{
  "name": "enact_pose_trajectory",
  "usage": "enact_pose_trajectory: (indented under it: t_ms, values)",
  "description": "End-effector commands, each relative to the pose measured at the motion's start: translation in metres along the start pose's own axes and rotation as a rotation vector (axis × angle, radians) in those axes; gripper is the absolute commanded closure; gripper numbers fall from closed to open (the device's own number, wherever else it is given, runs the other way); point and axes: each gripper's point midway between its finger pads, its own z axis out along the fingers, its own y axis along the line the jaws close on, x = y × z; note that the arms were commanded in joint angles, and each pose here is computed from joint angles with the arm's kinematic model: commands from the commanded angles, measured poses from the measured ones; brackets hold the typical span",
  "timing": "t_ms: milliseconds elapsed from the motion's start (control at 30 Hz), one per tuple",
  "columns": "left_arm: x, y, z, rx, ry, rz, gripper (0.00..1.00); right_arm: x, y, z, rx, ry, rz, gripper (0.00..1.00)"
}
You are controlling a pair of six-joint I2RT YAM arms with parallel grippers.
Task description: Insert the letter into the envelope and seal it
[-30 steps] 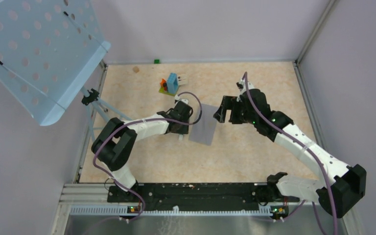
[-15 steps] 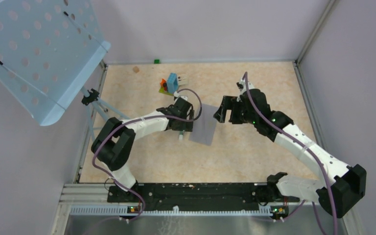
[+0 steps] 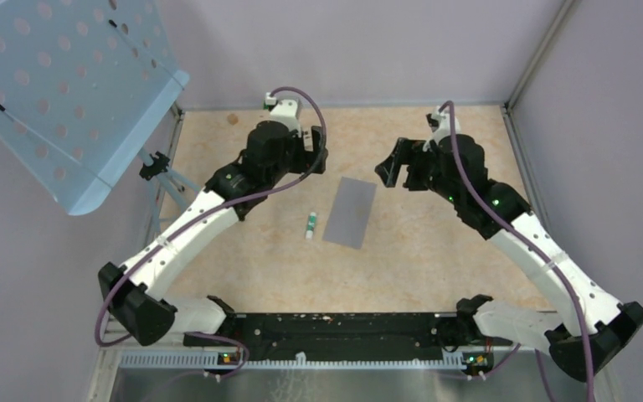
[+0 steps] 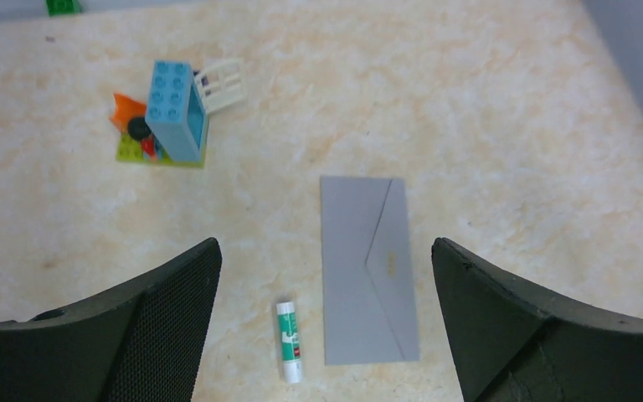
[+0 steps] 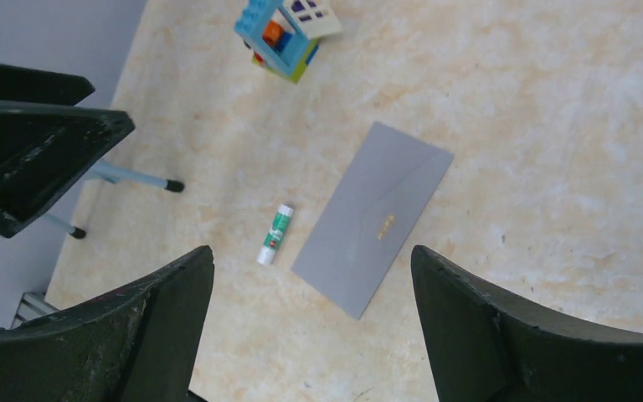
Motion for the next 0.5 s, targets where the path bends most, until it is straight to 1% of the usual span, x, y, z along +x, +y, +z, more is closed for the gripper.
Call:
enact_pose_trajectory:
  t_ms: [0,167,467]
  values:
    - [-0.048,-0.011,-0.035,0.08,-0.129,0.024,0.01,-0.053,0.007,-0.037,-0.01,-0.189,-0.03,0.14]
    - [-0.057,-0.013,-0.053,0.098,-0.146,0.015,0.01,-0.067,0.008,-0.052,-0.025,-0.269,-0.041,0.12]
    - [-0.058,-0.006,-0.064,0.09,-0.184,0.03,0.01,-0.066,0.007,-0.055,-0.03,-0.283,-0.039,0.12]
